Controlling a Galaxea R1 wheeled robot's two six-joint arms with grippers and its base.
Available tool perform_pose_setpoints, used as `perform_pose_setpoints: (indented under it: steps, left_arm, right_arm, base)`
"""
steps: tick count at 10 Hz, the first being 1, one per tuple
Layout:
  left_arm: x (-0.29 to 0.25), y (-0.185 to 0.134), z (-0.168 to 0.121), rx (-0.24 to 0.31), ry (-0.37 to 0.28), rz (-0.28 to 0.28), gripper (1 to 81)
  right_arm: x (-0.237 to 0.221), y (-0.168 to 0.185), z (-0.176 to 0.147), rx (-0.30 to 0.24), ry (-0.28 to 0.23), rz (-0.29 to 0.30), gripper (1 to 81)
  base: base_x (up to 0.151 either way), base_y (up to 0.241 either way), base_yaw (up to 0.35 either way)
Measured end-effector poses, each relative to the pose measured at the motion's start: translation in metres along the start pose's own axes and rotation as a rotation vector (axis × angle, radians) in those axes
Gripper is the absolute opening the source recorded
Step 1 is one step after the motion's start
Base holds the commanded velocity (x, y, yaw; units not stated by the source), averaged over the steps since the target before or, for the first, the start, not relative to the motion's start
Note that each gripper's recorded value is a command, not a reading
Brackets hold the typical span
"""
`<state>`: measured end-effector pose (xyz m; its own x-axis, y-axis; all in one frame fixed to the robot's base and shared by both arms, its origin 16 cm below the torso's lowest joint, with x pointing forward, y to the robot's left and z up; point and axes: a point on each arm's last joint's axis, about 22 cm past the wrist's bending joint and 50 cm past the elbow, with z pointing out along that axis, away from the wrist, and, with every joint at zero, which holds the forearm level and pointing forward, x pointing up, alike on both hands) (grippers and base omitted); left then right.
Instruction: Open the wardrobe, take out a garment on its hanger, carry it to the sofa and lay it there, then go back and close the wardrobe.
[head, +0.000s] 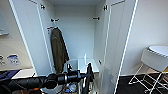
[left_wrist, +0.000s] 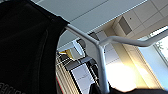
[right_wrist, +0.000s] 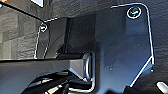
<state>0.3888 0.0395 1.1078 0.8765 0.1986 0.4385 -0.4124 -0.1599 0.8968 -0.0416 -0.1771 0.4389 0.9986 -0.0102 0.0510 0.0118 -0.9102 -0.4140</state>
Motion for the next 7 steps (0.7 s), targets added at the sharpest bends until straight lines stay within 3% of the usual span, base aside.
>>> perform_pose_setpoints:
  steps: [4,7]
  left_arm:
    - [-0.009,0.003,-0.006,0.001,-0.013,0.004,1.0]
    - [-0.02,0.003,-0.01,0.005,-0.025,-0.002,1.0]
  right_arm:
    - [-0.039,0.035,-0.026,-0.018,-0.059,-0.028,81.1]
    - [-0.039,0.021,-0.021,0.003,-0.059,-0.03,81.1]
  base:
    - [0.0,0.0,-0.232]
    - [0.0,0.0,-0.234]
